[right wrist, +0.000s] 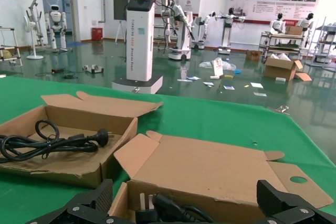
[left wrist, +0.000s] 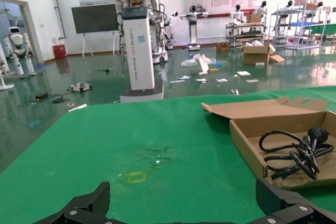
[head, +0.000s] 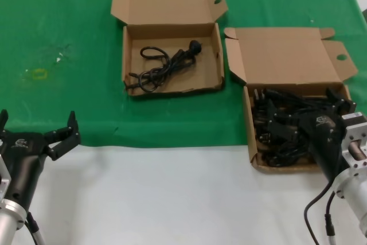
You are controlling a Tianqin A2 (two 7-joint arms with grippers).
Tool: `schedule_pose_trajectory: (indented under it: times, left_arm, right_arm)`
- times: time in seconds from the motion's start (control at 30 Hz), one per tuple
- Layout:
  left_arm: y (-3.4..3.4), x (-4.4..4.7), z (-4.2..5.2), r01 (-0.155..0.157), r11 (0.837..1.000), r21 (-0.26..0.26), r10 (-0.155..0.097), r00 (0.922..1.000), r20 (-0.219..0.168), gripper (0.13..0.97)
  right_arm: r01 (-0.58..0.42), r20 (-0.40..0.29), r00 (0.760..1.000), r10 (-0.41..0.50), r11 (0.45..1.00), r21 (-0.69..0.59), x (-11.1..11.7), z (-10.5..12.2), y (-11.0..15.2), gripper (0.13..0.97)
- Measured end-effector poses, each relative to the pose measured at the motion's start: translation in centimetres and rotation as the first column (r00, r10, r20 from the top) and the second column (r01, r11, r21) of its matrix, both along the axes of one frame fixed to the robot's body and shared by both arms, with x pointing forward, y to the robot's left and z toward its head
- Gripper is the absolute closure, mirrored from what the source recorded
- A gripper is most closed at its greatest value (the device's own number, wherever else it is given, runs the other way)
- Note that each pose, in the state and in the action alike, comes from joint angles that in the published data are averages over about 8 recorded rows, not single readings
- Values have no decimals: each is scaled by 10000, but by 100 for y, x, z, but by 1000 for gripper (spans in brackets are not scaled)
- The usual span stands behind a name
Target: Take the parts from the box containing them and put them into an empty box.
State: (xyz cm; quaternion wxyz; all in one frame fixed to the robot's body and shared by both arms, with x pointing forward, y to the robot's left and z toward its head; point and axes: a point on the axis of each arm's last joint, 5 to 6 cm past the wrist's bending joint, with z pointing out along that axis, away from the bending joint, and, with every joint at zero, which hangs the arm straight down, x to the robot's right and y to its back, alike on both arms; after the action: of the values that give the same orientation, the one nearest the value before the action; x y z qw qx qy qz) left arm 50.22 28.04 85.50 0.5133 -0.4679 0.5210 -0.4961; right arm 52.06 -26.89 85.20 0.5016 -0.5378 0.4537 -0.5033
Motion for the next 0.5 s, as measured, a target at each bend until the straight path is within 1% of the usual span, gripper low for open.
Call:
schedule_pose_trajectory:
  times: [0.5]
  left_arm:
    - [0,0,0,0,10000,0,0,10000,0,132]
  right_arm:
    - [0,0,10000,0,10000,0,0,0,0,130]
